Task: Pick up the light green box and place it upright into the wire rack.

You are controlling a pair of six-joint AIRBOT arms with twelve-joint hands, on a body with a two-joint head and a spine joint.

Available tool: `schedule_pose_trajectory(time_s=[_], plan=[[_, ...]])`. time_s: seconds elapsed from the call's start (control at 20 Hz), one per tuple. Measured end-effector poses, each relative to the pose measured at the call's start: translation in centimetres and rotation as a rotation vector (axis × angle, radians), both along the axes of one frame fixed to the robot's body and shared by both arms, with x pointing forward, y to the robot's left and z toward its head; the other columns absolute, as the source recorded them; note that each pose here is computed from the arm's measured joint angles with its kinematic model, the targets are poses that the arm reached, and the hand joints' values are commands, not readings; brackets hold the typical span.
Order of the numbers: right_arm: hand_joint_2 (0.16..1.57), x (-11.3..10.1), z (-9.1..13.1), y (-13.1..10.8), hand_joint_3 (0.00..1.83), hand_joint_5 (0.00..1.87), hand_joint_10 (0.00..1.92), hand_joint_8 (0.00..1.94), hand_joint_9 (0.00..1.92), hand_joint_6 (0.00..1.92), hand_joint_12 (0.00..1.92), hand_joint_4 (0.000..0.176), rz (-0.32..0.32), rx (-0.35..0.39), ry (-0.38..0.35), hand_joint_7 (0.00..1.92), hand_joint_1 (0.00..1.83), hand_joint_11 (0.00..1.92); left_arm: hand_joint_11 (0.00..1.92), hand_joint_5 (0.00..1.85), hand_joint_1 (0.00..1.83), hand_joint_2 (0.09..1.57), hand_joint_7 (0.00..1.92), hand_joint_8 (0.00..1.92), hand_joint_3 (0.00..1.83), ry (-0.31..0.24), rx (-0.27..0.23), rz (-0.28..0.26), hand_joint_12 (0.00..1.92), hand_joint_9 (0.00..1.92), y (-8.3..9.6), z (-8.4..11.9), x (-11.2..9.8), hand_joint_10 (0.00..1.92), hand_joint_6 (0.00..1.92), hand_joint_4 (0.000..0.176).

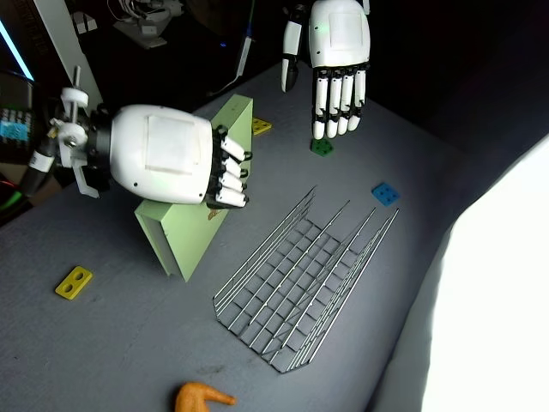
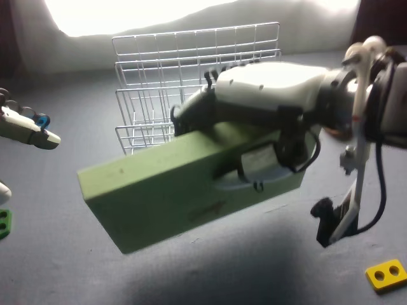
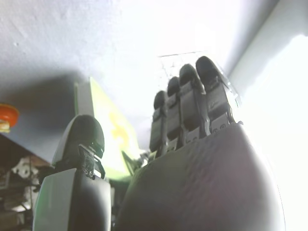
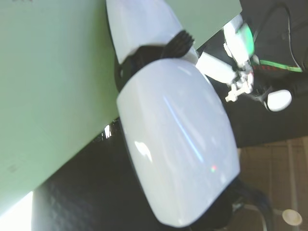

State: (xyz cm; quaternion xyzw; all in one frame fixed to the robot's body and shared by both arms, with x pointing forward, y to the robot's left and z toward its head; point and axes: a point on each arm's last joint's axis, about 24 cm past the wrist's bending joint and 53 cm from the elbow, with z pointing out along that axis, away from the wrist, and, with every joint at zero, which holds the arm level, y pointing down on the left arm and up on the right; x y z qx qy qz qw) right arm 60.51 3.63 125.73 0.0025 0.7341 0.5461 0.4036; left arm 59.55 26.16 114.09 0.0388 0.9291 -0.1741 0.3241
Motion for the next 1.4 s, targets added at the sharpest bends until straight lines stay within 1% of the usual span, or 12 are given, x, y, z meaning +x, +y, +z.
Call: schedule_pose_trajectory(time_s=[0.1,0.25,0.45,0.55,0.65,0.75,0.8,0.85,1.05,1.15,1.25,1.4], plan=[[1.18,0.1,2.1,-0.4,0.0,0.84,1.49,1.22,0.75,1.08,1.76,0.0,-0.003,0.027,-0.029,0.87,1.36,0.55,0.0,0.16,0.47,1.32,0.22,0.0,0.0,-0.002,-0.001,0.0,0.52,0.22,0.0,0.0,-0.1,0.01,0.0,0.013],[1.18,0.5,3.5,-1.2,0.0,0.83,1.5,1.19,0.76,1.08,1.75,0.0,-0.019,0.044,-0.051,0.88,1.36,0.55,0.0,0.17,0.47,1.31,0.23,0.0,0.0,0.0,0.0,0.004,0.57,0.24,0.2,0.0,-0.1,0.01,0.0,0.015],[1.18,0.6,5.0,-1.4,0.0,0.82,1.51,1.16,0.77,1.09,1.76,0.0,-0.014,0.054,-0.076,0.88,1.36,0.55,0.0,0.17,0.49,1.31,0.23,0.0,0.0,-0.002,-0.002,0.006,0.59,0.23,0.2,0.1,-0.1,0.0,0.0,0.013],[1.17,1.1,5.8,-1.6,0.0,0.84,1.49,1.14,0.78,1.08,1.75,0.0,-0.022,0.064,-0.088,0.89,1.36,0.55,0.0,0.17,0.51,1.31,0.22,0.0,0.0,-0.004,-0.003,0.006,0.59,0.22,0.2,0.1,-0.1,0.0,0.0,0.011],[1.17,2.5,7.0,-2.4,0.0,0.82,1.48,1.14,0.79,1.12,1.72,0.0,-0.051,0.085,-0.099,0.89,1.36,0.56,0.0,0.18,0.49,1.31,0.23,0.0,0.0,-0.003,-0.004,0.005,0.62,0.23,0.2,0.1,-0.1,0.0,0.0,0.017],[1.17,2.9,7.6,-2.7,0.0,0.83,1.46,1.12,0.8,1.11,1.7,0.0,-0.063,0.104,-0.097,0.9,1.36,0.57,0.0,0.19,0.49,1.31,0.23,0.0,0.0,-0.006,-0.007,0.004,0.62,0.23,0.1,0.2,-0.1,0.0,0.0,0.015],[1.17,3.1,7.9,-2.6,0.0,0.83,1.47,1.15,0.79,1.09,1.71,0.0,-0.062,0.108,-0.099,0.9,1.36,0.57,0.0,0.16,0.46,1.32,0.21,0.0,0.0,-0.007,-0.007,0.002,0.56,0.21,0.0,0.2,-0.1,0.0,0.0,0.015],[1.17,3.3,8.0,-2.5,0.0,0.82,1.46,1.16,0.78,1.13,1.7,0.0,-0.061,0.108,-0.1,0.88,1.36,0.55,0.0,0.17,0.46,1.32,0.21,0.0,0.0,-0.006,-0.007,0.002,0.55,0.21,0.0,0.2,-0.1,0.0,0.0,0.02],[1.18,4.9,8.2,-2.4,0.0,0.81,1.47,1.17,0.77,1.14,1.7,0.0,-0.076,0.112,-0.096,0.88,1.36,0.54,0.0,0.17,0.46,1.32,0.21,0.0,0.0,-0.006,-0.006,0.002,0.57,0.22,0.0,0.2,-0.1,0.0,0.0,0.02],[1.16,5.5,8.9,-2.6,0.0,0.86,1.45,1.13,0.79,1.05,1.7,0.0,-0.094,0.124,-0.11,0.92,1.36,0.57,0.0,0.14,0.46,1.32,0.21,0.0,0.0,-0.006,-0.006,0.002,0.58,0.22,0.0,0.2,-0.1,0.0,0.0,0.014],[1.16,6.1,9.2,-2.4,0.0,0.86,1.43,1.1,0.8,1.06,1.69,0.0,-0.105,0.13,-0.12,0.93,1.36,0.57,0.0,0.16,0.46,1.32,0.22,0.0,0.0,-0.006,-0.006,0.002,0.51,0.21,0.0,0.2,-0.1,0.0,0.01,0.025],[1.15,7.2,9.3,-2.4,0.0,0.86,1.42,1.06,0.82,1.07,1.69,0.0,-0.13,0.14,-0.124,0.94,1.37,0.59,0.0,0.14,0.45,1.33,0.2,0.0,0.0,-0.006,-0.006,0.002,0.56,0.22,0.0,0.2,-0.1,0.0,0.0,0.016]])
